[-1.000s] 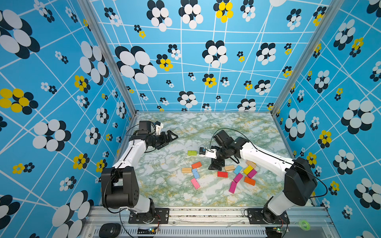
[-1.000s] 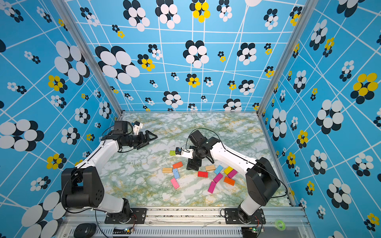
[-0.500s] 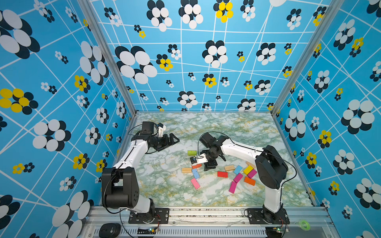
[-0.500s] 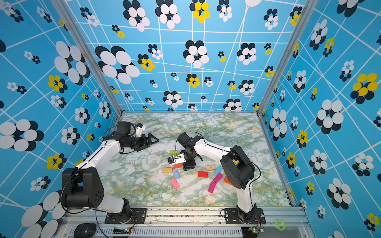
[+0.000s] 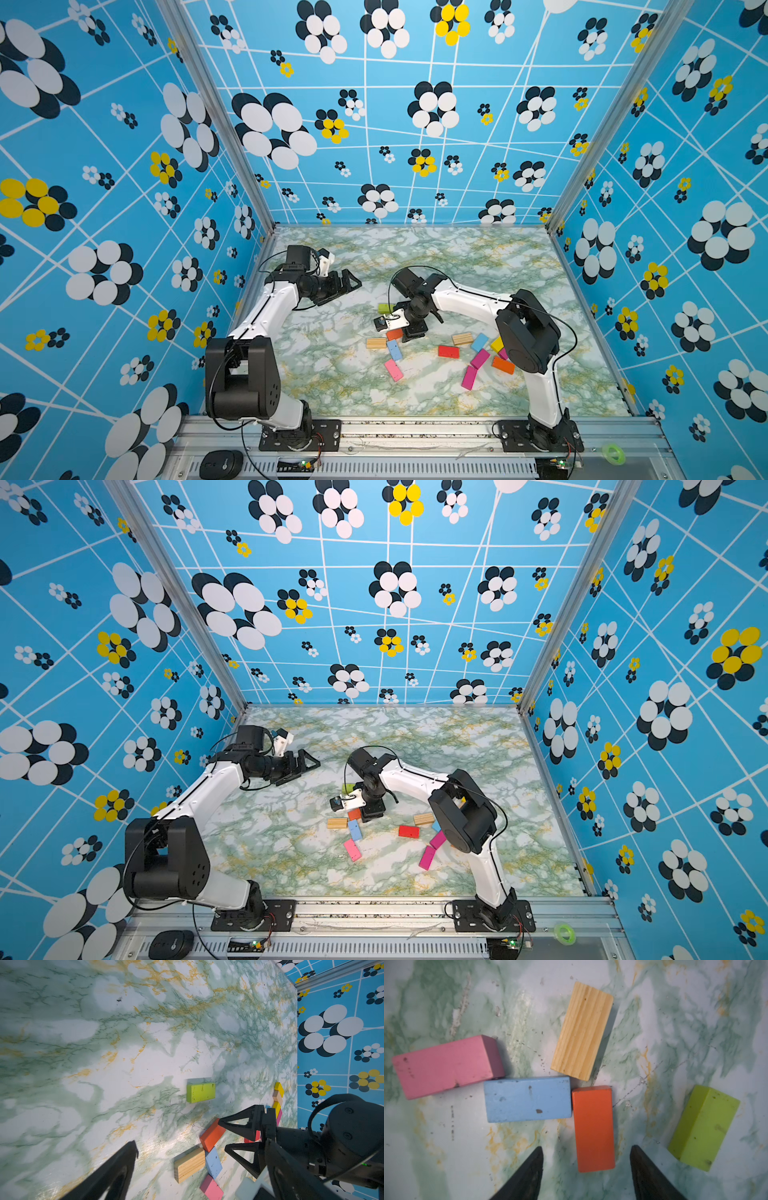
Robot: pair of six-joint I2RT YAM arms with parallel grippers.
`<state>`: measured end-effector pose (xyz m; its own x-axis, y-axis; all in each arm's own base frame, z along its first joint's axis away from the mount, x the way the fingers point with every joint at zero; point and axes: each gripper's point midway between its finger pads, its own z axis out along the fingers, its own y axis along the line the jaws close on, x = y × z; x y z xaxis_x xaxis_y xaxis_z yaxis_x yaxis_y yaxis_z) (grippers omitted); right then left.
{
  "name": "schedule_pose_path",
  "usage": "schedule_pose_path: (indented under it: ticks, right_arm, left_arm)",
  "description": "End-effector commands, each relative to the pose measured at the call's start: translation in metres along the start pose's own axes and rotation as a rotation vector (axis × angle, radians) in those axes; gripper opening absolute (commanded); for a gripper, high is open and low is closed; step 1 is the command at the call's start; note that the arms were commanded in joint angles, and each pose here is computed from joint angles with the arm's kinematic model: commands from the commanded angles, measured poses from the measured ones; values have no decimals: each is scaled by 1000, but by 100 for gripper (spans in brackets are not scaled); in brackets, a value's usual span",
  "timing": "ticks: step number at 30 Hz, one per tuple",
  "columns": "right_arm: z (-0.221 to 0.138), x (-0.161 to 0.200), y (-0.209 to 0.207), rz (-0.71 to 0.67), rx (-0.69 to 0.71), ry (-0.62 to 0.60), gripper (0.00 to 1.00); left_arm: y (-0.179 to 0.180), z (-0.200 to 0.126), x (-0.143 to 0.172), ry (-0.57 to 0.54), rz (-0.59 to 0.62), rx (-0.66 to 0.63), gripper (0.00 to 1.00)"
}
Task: Assemble the number 7 with building blocks
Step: Pick up the building block from the center of the board.
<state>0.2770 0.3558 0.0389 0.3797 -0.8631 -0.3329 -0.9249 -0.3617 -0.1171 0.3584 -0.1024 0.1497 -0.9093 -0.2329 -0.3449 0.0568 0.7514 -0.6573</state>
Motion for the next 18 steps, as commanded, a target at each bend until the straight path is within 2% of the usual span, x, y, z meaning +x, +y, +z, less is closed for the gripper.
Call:
schedule_pose_path:
  ticks: [1,5,18]
  right_arm:
    - [5,-6,-4,-20,-2,-4,68]
    - [9,-7,-6,-12,-9,-6,67]
    - [21,-8,-5,8,-24,-20,54]
  left_arm:
    - [6,7,8,37,-3,-18,99]
    - [6,9,10,46,-5,-15,99]
    - [6,10,10,46,-4,-13,99]
